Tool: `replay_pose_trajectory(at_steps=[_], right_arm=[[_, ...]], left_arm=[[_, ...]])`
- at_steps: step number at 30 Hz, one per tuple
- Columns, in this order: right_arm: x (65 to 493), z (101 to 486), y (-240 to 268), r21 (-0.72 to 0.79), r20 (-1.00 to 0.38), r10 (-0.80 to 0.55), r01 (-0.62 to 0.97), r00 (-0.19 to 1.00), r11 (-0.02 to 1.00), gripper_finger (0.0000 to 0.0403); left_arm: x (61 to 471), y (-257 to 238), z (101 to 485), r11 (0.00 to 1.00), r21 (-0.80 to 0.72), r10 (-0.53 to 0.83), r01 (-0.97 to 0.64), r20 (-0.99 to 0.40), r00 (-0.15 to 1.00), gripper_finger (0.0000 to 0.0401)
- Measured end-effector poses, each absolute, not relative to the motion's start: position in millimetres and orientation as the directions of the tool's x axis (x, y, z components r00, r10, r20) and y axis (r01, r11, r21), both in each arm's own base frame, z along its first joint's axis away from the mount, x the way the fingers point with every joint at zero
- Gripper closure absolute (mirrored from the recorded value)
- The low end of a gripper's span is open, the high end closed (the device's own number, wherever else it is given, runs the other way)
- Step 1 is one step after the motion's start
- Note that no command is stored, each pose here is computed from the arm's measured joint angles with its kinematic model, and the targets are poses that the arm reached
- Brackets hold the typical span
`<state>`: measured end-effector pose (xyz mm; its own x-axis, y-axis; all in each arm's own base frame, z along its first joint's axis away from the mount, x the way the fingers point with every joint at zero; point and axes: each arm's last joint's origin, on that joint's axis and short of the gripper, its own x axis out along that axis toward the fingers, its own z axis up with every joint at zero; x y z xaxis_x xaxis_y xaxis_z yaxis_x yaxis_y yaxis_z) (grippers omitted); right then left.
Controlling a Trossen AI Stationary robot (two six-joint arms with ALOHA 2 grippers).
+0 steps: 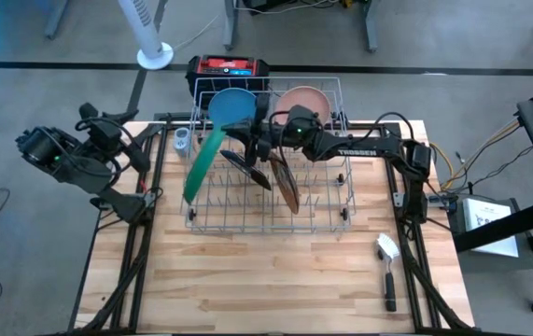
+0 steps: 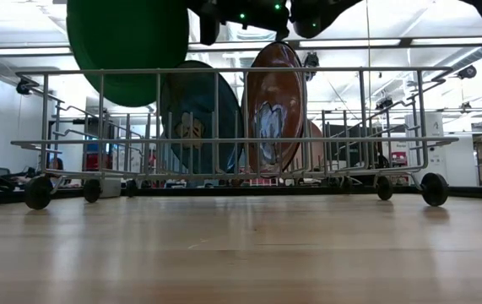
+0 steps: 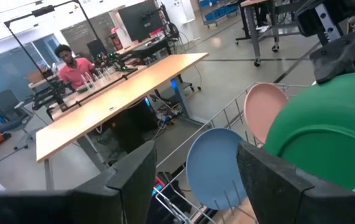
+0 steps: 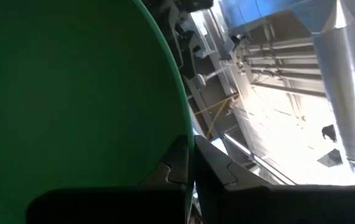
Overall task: Sort dishes
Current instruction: Put the green plate into the dish rack
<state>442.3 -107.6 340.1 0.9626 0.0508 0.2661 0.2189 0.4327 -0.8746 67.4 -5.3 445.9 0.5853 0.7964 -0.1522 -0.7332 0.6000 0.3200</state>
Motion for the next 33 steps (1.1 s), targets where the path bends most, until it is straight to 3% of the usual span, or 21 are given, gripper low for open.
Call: replay_pose_trajectory(at_steps=[33], right_arm=[[469.9,311.0,-103.9,-0.883,0.262,0.145,0.176,0.954,0.434,0.0403]], left_arm=[[71.1,-7.4,445.1,0.598,0.323,0.798,-0.734,-0.151,0.584,0.0190]])
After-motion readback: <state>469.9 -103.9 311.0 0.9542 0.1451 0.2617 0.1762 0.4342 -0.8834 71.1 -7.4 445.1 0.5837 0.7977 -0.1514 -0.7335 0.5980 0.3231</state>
